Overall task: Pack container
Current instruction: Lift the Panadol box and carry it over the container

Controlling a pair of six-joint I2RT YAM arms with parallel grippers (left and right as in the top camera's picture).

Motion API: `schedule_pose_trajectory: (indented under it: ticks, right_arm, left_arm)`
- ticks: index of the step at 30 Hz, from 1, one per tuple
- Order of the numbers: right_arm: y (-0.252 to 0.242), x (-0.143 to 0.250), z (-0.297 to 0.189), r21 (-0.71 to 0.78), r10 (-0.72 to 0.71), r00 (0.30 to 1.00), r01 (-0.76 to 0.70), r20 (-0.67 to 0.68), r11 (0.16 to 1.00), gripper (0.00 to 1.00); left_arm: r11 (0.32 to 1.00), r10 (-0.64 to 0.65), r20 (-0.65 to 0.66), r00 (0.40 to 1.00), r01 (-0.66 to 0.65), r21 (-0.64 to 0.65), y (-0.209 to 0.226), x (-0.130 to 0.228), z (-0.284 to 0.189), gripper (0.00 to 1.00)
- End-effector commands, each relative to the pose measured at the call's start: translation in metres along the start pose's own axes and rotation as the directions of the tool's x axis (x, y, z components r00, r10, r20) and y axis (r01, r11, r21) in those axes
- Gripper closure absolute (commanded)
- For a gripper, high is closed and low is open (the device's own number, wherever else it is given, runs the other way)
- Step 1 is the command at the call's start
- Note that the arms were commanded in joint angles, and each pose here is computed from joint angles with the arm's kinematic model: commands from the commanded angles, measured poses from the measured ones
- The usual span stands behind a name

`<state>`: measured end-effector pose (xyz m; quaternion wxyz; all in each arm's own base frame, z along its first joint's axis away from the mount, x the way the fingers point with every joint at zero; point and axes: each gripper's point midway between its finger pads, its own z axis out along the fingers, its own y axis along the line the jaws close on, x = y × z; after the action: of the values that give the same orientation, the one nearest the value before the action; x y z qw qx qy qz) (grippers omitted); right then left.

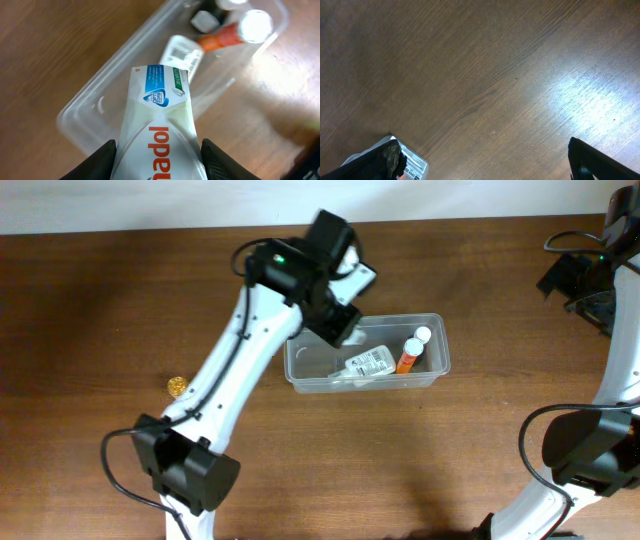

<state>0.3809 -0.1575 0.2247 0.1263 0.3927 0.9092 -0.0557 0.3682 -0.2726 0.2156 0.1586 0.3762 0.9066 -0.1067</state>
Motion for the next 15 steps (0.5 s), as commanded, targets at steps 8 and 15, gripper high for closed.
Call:
schedule_pose_trajectory:
  ticks: [8, 15]
  right_arm:
    - [-0.003, -0.004, -0.009, -0.002, 0.01, 0.999, -0.01, 0.031, 1.0, 0.02]
    - [-0.003, -0.004, -0.009, -0.002, 0.011, 0.999, -0.011, 0.031, 1.0, 0.02]
  left_arm:
    - [0.995, 0.097, 0.037, 0.995, -0.097, 0.013, -0.009, -0.021, 0.028, 0.47]
    - [0.995, 0.093, 0.006, 0.996, -0.093, 0.032, -0.006, -0.024, 0.067, 0.47]
